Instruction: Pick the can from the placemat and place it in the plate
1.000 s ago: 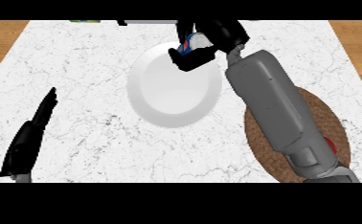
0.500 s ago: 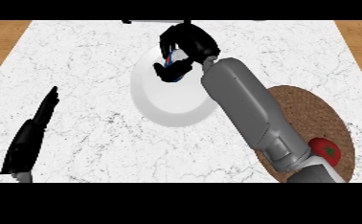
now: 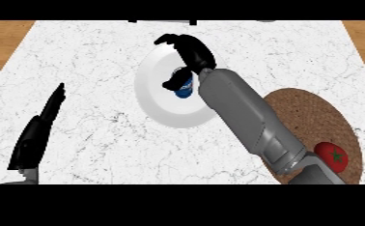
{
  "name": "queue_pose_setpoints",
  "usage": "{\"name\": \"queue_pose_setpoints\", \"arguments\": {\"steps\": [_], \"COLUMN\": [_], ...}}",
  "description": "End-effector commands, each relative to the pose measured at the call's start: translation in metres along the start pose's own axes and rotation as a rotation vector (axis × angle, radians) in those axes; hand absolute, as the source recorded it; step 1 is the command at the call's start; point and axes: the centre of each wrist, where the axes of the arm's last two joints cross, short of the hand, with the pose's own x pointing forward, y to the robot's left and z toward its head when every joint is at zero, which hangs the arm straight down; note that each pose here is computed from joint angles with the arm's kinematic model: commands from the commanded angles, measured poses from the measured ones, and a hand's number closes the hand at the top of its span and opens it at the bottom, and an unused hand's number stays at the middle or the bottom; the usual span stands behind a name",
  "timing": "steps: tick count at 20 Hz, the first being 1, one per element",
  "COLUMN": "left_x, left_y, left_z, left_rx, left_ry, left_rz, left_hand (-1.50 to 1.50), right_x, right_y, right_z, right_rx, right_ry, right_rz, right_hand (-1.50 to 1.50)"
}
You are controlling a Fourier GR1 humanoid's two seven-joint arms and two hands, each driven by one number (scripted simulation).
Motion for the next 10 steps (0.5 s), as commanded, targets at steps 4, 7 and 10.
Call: {"name": "queue_pose_setpoints", "arguments": {"steps": [4,7,10], "left_x": [-0.007,-0.01,-0.026], "left_y": [0.006,0.012,0.012], "left_z": [0.006,0.012,0.013], "left_rx": [0.016,0.015,0.025], "left_ry": [0.034,0.018,0.02], "left_rz": [0.011,0.0,0.007], "left_hand": [0.0,0.0,0.0], "right_x": [-0.004,-0.006,-0.038], "right_y": [-0.012,-0.034,-0.047], "right_z": [0.002,-0.007,0.0], "right_rx": [-0.21,-0.307,-0.369], "right_ry": [-0.052,0.01,0.033], "right_rz": [-0.25,-0.341,-0.388], "right_hand": [-1.5,-1.5,-1.5]}}
